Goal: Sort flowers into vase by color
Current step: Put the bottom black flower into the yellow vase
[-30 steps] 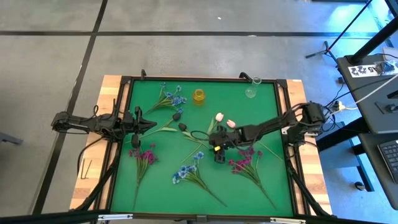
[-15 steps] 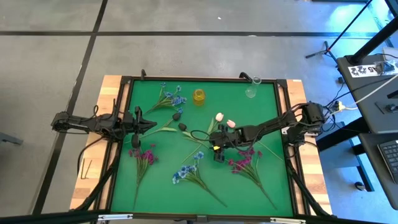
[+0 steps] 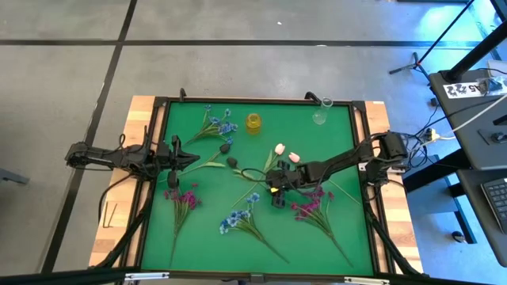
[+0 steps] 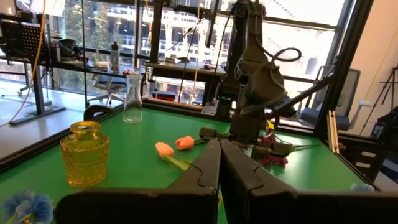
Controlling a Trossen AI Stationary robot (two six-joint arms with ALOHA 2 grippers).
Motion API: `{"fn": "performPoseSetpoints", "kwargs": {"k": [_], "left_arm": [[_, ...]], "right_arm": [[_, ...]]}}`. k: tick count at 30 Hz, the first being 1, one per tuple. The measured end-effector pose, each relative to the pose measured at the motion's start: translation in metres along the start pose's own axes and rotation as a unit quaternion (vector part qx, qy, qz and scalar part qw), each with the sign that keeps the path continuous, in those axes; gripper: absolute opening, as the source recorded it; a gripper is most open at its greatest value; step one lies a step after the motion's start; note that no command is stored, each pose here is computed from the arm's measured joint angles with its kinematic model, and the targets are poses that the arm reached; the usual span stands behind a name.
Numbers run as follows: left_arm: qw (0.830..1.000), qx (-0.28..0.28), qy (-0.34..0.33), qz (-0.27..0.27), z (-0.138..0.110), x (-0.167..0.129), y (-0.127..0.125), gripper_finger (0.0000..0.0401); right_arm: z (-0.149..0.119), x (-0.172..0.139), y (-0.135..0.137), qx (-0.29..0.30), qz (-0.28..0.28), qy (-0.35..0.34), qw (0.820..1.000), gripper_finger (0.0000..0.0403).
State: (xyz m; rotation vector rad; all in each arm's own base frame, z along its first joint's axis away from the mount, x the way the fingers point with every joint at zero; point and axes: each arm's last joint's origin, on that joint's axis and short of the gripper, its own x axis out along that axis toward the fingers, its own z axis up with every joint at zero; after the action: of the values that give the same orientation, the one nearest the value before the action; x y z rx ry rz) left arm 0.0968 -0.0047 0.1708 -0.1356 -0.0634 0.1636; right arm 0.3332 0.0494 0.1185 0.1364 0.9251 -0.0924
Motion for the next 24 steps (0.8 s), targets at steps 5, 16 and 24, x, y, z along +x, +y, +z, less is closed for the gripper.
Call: {"fn": "performPoseSetpoints", "kwargs": {"k": [5,16,24], "left_arm": [[1.000,0.000,0.000,0.000,0.000,0.000,0.000,0.0000],[1.000,0.000,0.000,0.000,0.000,0.000,0.000,0.0000],[1.000,0.000,0.000,0.000,0.000,0.000,0.000,0.0000]], "right_arm": [[-0.002,0.004,0.000,0.000,-0.002,0.004,1.000,0.0161],[-0.001,0.004,-0.001,0.002,-0.008,0.002,1.000,0.0096],[0.011,-0.001,0.003,0.001,0.008,-0.006,1.000,0.0011]]}}
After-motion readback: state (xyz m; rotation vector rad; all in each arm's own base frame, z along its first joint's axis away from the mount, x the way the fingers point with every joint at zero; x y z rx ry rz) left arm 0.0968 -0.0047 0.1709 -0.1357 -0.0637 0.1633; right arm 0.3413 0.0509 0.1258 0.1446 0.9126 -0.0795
